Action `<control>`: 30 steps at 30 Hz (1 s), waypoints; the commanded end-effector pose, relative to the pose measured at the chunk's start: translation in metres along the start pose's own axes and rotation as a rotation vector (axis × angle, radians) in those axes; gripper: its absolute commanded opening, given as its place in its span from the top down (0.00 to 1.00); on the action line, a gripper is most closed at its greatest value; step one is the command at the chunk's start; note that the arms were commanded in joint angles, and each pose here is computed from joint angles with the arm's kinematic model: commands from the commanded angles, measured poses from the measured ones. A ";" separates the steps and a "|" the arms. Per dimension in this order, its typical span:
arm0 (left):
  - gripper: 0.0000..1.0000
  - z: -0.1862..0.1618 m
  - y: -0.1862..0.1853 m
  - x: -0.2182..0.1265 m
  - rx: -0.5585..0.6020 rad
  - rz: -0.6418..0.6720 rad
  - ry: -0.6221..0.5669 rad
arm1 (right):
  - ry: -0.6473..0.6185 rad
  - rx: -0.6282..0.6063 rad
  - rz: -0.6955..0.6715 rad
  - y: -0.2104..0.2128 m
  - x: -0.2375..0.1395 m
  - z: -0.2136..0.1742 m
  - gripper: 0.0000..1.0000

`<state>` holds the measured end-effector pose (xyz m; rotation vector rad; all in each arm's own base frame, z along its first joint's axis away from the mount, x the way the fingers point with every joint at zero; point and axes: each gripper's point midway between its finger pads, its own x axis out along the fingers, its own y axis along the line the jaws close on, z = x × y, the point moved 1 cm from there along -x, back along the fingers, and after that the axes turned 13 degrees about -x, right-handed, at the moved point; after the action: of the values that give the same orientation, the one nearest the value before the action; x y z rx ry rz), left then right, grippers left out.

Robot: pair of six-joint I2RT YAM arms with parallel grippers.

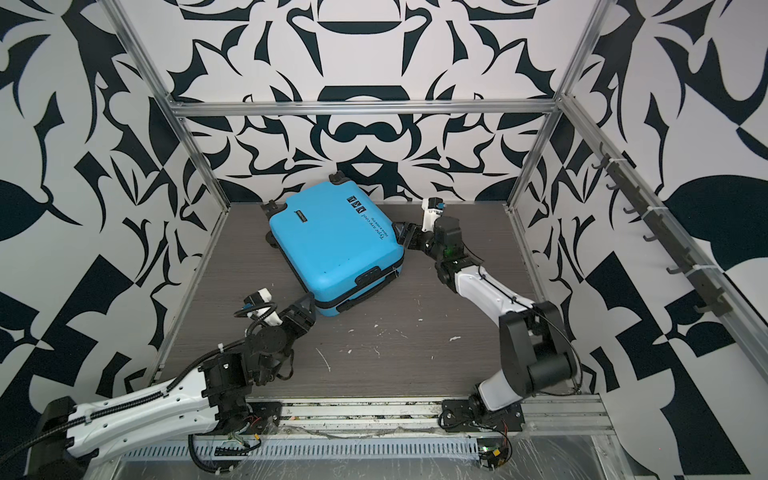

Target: Pack the luggage

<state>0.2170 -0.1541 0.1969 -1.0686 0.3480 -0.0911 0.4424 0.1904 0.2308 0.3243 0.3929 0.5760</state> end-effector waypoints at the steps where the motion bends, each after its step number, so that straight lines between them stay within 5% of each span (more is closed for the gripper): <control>1: 0.26 0.011 0.012 -0.001 0.019 0.055 0.035 | -0.017 0.031 0.135 0.022 0.013 0.015 0.22; 15: 0.21 0.071 0.017 0.000 -0.020 0.098 -0.036 | 0.032 0.033 0.363 0.090 -0.013 -0.041 0.24; 24: 0.19 0.132 0.041 0.037 -0.273 0.091 0.013 | 0.079 0.014 0.403 0.130 -0.041 -0.081 0.25; 30: 0.20 0.147 0.026 0.067 -0.276 0.020 0.097 | 0.073 0.001 0.380 0.127 -0.050 -0.082 0.25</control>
<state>0.3078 -0.0071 0.1800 -1.3381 0.4614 0.1756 0.3102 0.2805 0.2086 0.3916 0.4551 0.9563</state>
